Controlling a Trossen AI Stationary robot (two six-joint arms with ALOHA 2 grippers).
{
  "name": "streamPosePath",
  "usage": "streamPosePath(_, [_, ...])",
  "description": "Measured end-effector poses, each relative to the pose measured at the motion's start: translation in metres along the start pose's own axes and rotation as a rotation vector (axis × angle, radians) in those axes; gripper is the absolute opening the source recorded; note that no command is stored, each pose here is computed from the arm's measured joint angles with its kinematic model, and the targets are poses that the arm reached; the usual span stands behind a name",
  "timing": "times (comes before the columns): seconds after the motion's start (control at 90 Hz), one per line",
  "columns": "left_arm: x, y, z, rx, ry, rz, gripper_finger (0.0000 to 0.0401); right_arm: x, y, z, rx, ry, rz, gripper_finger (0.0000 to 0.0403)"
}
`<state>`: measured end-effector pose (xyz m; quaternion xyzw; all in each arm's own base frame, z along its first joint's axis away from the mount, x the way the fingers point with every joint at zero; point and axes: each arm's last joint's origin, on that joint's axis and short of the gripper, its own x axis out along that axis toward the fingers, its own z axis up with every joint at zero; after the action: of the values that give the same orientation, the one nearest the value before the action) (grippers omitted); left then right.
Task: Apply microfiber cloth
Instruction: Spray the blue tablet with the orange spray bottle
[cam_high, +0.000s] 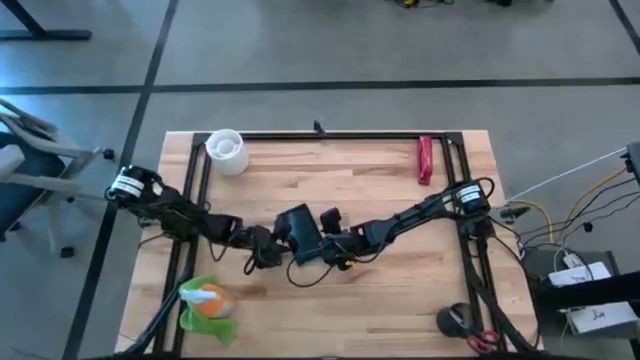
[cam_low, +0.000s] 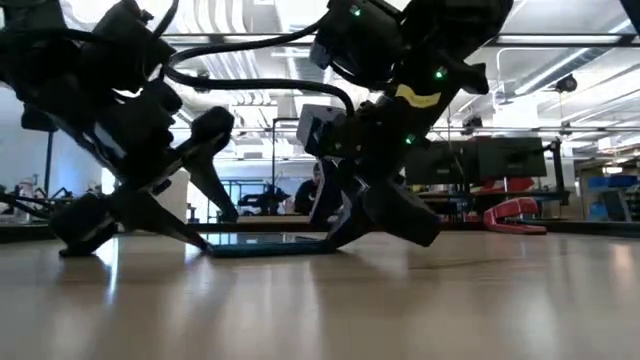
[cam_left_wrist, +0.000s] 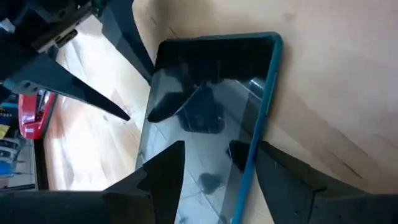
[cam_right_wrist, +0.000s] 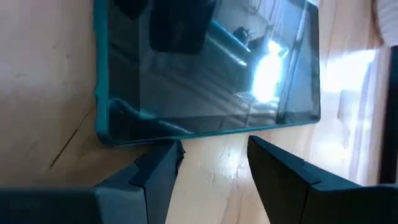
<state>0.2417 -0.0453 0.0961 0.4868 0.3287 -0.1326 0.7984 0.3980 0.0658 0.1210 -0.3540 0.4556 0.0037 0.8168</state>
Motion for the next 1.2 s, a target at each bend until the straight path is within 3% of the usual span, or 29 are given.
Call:
streamPosePath(0.289, [-0.005,0.003,-0.001,-0.056,0.025,-0.001,0.0171,-0.017,0.005,0.024,-0.006,-0.096,0.025,0.0183])
streamPosePath(0.622, [-0.012,0.009,0.002,-0.106,-0.022,0.001,0.0166,-0.018,0.007,0.023,0.052,-0.07,0.022,0.0181])
streamPosePath(0.744, [-0.012,0.008,0.001,-0.148,-0.026,-0.008,0.0142,-0.018,0.007,0.023,0.066,-0.064,0.016,0.0181])
streamPosePath(1.011, [-0.015,0.007,0.008,-0.184,-0.021,0.045,0.0049,-0.028,0.007,0.028,0.058,-0.015,-0.016,0.0181])
streamPosePath(1.2, [-0.028,0.011,0.019,-0.203,-0.036,0.144,0.0048,-0.047,0.003,0.04,0.069,0.023,-0.045,0.0181])
